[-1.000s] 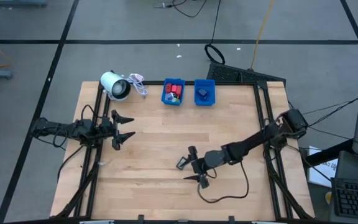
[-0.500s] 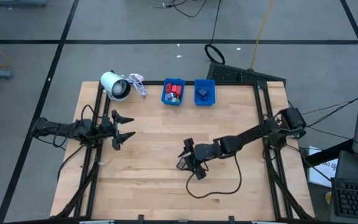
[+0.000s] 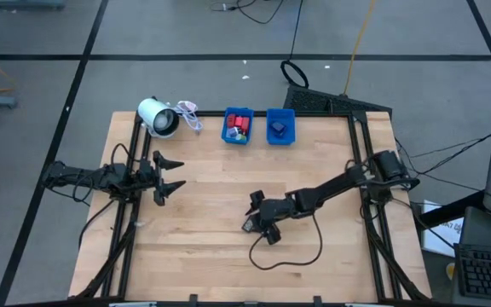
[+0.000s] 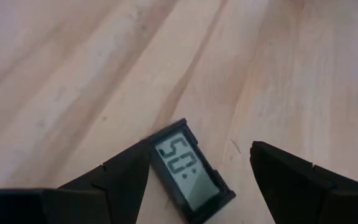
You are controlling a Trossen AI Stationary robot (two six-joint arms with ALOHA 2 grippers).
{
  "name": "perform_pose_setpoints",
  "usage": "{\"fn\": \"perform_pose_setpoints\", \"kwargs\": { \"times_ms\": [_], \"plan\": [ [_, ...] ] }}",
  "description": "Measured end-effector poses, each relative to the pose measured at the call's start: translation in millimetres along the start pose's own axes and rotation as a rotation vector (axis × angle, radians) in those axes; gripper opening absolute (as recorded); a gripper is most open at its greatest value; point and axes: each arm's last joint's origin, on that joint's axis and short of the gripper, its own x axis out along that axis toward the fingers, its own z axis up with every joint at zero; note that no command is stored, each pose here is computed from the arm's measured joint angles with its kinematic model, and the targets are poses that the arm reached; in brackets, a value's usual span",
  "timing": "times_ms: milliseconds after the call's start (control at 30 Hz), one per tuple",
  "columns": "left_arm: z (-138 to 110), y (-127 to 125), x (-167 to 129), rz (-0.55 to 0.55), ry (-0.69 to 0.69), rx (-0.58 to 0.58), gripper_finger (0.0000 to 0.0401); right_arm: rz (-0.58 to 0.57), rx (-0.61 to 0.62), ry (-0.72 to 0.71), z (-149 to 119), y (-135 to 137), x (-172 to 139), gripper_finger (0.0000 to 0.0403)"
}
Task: Pick & Place Office items
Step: Put the black digital clock into the right basket
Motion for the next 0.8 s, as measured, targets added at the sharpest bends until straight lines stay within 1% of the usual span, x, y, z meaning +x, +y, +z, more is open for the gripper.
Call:
{"fn": "perform_pose_setpoints", "kwargs": {
  "times_ms": [100, 200, 333, 400, 500, 800],
  "plan": [
    [0, 0, 0, 0.0, 0.0, 0.0, 0.0324, 0.005, 0.012, 0.052, -13, -1, 11, 0.0264],
    [0, 0, 0, 0.0, 0.0, 0.0, 0.0324, 0.003, 0.027, 0.057, -19, -6, 19, 0.0263],
    [0, 0, 0, 0.0, 0.0, 0.0, 0.0324, 0.061, 0.088, 0.06, -27, -13, 24, 0.0262],
    [0, 0, 0, 0.0, -0.001, 0.0, 0.0324, 0.087, 0.128, 0.06, -28, -15, 24, 0.026],
    [0, 0, 0, 0.0, 0.0, 0.0, 0.0324, 0.09, 0.158, 0.064, -30, -18, 24, 0.0252],
    [0, 0, 0, 0.0, 0.0, 0.0, 0.0324, 0.092, 0.168, 0.063, -29, -18, 22, 0.0219]
  ]
}}
